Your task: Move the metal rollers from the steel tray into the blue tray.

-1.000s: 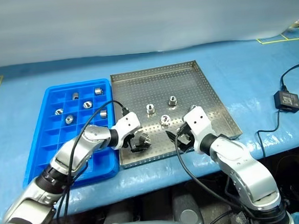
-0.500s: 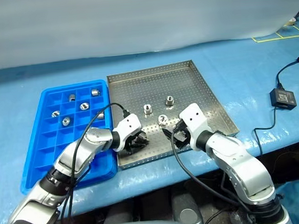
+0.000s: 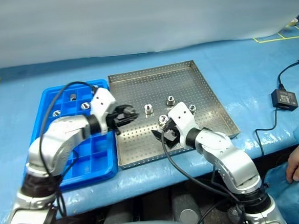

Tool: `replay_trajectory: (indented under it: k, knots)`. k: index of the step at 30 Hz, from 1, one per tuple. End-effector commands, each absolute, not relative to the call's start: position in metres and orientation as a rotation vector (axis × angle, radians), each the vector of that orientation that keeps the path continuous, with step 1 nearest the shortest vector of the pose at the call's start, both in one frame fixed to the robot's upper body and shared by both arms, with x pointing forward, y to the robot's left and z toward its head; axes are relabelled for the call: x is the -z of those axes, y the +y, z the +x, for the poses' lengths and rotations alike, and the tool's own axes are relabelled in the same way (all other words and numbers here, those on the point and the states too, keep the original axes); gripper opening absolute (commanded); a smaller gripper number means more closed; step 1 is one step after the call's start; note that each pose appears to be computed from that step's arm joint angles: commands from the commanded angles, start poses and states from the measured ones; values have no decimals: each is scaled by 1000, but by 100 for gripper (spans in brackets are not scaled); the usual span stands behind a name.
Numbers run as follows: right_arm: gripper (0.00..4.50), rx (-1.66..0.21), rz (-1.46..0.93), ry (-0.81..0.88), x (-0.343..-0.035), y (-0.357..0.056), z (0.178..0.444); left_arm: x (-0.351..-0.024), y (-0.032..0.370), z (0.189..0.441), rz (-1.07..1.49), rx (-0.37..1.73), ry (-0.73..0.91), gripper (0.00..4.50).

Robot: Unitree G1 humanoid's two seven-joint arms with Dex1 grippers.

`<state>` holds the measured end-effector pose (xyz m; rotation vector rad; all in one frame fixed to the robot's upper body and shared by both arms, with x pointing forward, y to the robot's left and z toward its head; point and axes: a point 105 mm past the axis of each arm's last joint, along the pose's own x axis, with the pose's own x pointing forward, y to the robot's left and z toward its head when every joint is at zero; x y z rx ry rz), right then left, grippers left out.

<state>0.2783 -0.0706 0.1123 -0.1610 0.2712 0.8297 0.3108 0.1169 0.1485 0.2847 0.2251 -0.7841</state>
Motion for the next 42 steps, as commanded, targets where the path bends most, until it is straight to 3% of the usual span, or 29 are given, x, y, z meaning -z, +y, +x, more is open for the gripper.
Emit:
replay_trajectory:
  k: [1,5,11,23,27,29,31,35,39,42]
  knots:
    - [450,-1003,-86,171,-134,-46,269,-161,158,304,306,576,190,154]
    - [450,-1089,-48,157,-138,-35,265,-156,201,292,229,313,221,154]
    - [450,-1060,-77,207,-130,-35,277,-147,252,284,185,-40,270,154]
    - [450,-1022,-70,211,-131,-35,279,-116,267,306,195,-194,348,154]
    - [450,-1004,-72,198,-134,-37,279,-121,263,310,181,-198,315,282]
    - [450,-996,-81,198,-134,-38,279,-135,251,316,126,-155,231,347]
    - [450,-991,-87,199,-134,-39,278,-152,234,321,68,-78,133,347]
    - [450,-936,-120,205,-132,-49,277,-193,167,325,-32,272,-52,347]
    - [450,-824,-202,214,-129,-68,279,-200,101,326,-4,626,-27,347]
    - [450,-760,-232,215,-128,-81,277,-176,66,335,155,811,94,347]
